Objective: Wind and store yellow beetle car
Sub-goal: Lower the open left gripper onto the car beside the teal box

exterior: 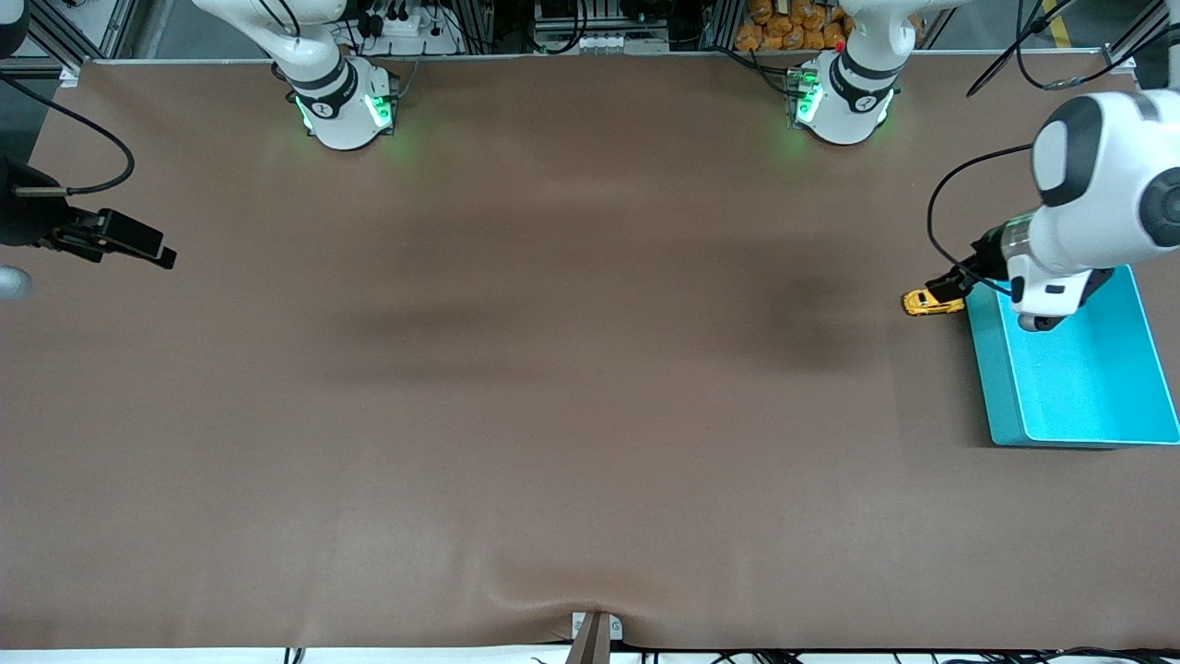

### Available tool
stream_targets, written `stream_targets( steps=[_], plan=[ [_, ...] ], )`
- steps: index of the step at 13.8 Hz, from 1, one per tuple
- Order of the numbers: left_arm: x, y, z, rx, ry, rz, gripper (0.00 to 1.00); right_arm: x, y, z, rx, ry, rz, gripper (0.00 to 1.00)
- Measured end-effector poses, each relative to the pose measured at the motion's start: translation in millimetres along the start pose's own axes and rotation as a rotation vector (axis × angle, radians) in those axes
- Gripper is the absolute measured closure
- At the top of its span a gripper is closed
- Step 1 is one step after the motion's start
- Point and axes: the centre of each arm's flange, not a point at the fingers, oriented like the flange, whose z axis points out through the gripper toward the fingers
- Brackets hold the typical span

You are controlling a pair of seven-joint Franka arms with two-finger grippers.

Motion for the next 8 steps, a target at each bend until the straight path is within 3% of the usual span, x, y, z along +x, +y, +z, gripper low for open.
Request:
stream_targets(
  steps=[8],
  plan=[
    [14.2, -40.4, 83.1, -0.094, 0.051, -0.365, 0.0, 0.2, 43.2, 2.5, -0.009, 0.006, 0.011, 0.0]
  ],
)
